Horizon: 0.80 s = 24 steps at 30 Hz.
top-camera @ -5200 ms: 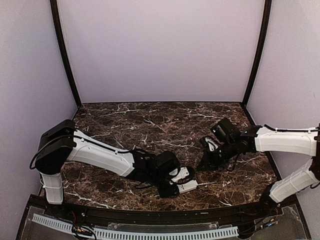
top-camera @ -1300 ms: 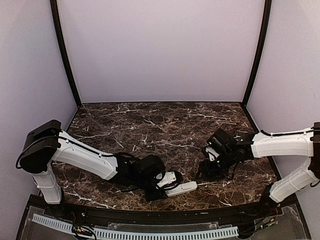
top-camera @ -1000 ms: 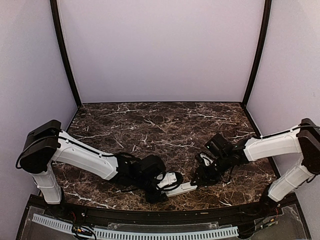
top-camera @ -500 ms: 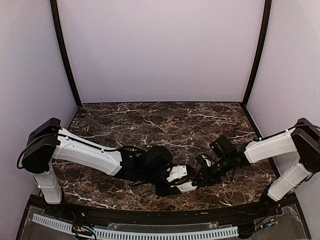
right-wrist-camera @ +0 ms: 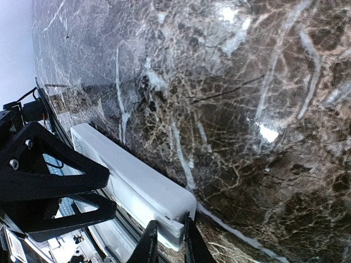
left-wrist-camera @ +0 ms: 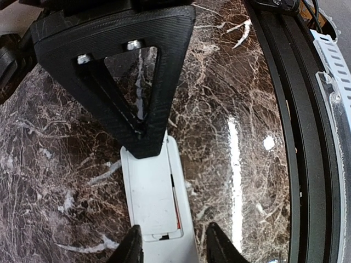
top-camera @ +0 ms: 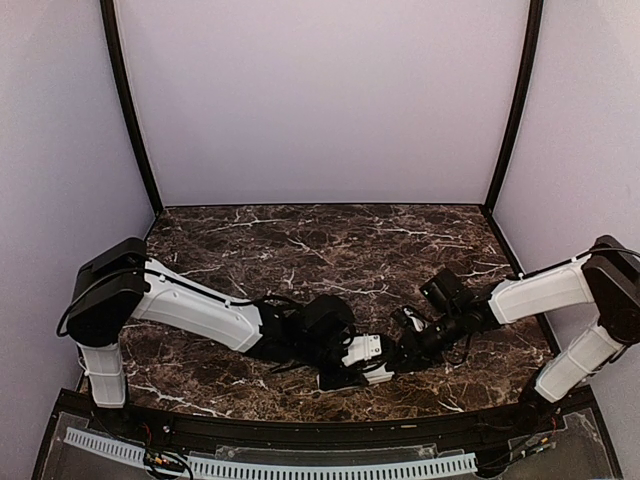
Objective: Load the batteries into the remote control
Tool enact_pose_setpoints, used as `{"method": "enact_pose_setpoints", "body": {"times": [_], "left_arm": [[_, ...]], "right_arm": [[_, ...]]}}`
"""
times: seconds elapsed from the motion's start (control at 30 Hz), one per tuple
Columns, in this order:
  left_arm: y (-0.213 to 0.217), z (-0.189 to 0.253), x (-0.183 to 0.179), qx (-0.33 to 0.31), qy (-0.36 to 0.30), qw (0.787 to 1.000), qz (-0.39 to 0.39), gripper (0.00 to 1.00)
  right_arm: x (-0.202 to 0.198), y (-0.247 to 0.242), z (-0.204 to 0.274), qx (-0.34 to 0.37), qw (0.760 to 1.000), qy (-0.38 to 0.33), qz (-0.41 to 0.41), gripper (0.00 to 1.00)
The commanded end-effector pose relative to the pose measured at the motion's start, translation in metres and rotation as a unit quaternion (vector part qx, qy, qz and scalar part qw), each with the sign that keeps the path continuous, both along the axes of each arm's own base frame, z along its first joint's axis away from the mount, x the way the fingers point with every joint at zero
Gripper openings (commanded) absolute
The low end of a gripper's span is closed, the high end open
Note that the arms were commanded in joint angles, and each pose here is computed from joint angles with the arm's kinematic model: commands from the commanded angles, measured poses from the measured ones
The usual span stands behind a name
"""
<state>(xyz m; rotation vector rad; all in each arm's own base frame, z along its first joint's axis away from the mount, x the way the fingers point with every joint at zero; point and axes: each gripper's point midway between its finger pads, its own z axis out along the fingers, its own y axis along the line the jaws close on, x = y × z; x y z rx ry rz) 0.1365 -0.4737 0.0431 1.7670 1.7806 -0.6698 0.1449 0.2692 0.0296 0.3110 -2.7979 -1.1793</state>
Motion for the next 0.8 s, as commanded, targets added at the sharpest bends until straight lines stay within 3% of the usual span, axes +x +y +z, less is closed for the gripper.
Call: {"method": "enact_pose_setpoints", "body": {"times": [0.0, 0.27, 0.5, 0.67, 0.77], "left_arm": [[-0.007, 0.001, -0.001, -0.007, 0.007, 1.000, -0.013, 0.33], [0.007, -0.018, -0.010, 0.032, 0.026, 0.999, -0.027, 0.23], [0.014, -0.025, -0.019, 0.048, 0.053, 0.997, -0.031, 0.22], [0.011, -0.012, -0.017, 0.037, 0.055, 0.998, -0.023, 0.24], [0.007, 0.009, -0.013, 0.015, 0.047, 0.999, -0.017, 0.32]], "right_arm": [[0.001, 0.004, 0.001, 0.000, 1.000, -0.009, 0.013, 0.15], [-0.001, 0.004, -0.001, -0.002, 1.000, -0.006, 0.013, 0.18], [-0.003, 0.006, -0.002, -0.005, 1.000, -0.007, 0.017, 0.17], [0.000, 0.003, -0.001, -0.020, 0.999, -0.016, 0.021, 0.18], [0.000, 0.001, 0.000, -0.029, 0.999, -0.021, 0.023, 0.19]]}}
